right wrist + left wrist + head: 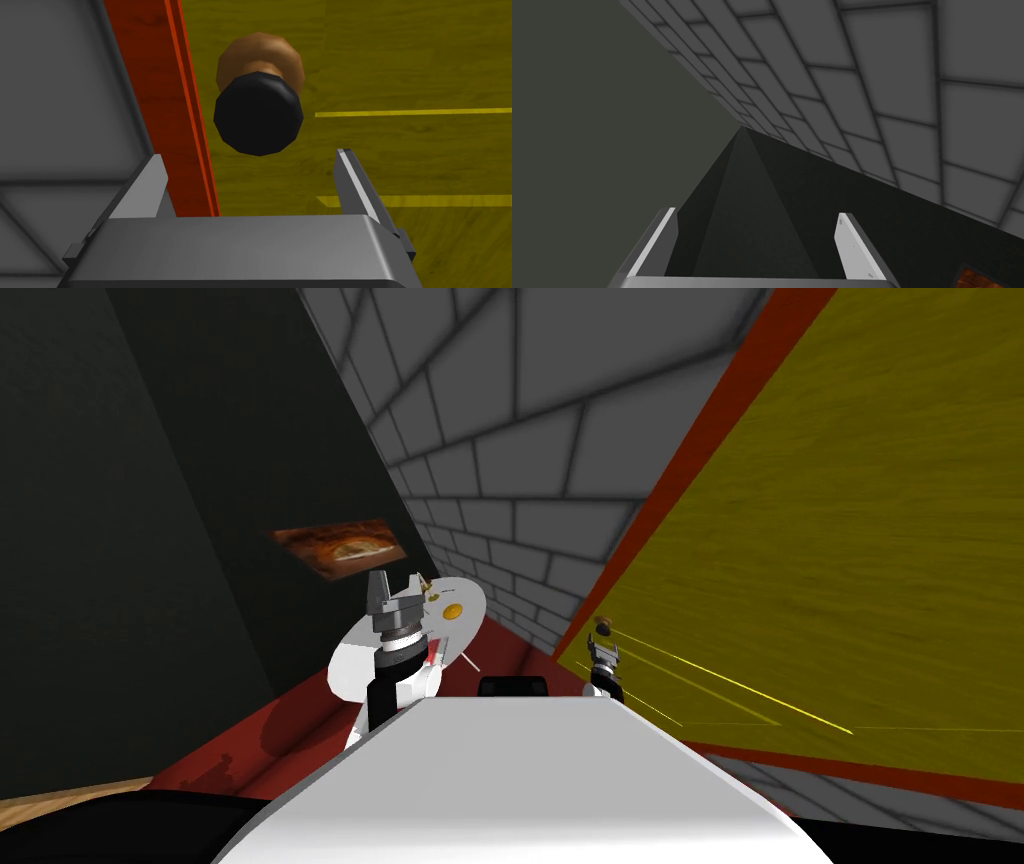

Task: Pull the door open

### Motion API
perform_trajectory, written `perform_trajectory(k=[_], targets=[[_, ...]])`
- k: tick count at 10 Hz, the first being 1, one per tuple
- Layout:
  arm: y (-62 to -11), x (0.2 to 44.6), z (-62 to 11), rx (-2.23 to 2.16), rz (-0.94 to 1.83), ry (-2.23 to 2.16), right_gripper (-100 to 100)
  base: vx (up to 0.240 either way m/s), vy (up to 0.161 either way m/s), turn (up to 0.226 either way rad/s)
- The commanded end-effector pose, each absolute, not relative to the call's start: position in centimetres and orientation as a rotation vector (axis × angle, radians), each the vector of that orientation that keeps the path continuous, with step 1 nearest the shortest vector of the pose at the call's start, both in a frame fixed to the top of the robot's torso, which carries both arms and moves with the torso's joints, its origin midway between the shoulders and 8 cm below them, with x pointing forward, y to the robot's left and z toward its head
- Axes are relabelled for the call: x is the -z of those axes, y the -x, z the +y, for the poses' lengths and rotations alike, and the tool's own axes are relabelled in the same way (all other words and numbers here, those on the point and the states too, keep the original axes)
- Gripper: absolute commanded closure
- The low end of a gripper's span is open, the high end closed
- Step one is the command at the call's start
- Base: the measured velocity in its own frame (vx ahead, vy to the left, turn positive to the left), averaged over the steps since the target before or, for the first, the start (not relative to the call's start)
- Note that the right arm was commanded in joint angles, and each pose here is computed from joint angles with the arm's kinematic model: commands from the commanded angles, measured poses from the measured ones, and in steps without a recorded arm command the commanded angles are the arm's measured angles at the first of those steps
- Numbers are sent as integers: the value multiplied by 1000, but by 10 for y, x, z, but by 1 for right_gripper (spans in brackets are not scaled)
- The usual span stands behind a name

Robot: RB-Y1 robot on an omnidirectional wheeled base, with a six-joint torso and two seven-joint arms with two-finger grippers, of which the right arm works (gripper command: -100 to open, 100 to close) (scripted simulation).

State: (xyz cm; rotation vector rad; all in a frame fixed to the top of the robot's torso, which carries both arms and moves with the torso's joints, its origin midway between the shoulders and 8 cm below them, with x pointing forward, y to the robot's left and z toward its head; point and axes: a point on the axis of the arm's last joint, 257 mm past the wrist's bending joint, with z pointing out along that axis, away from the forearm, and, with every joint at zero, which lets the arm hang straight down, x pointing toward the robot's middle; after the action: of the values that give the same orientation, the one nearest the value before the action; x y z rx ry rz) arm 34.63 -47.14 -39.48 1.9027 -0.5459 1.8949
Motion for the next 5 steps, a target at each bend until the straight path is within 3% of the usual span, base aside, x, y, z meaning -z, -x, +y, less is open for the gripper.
perform_trajectory(k=[1, 5], targets=[[-340, 395, -484, -1893, -552, -1901, -100, 83, 8, 29], [-324, 393, -515, -1885, -561, -1894, -100, 114, -6, 27]])
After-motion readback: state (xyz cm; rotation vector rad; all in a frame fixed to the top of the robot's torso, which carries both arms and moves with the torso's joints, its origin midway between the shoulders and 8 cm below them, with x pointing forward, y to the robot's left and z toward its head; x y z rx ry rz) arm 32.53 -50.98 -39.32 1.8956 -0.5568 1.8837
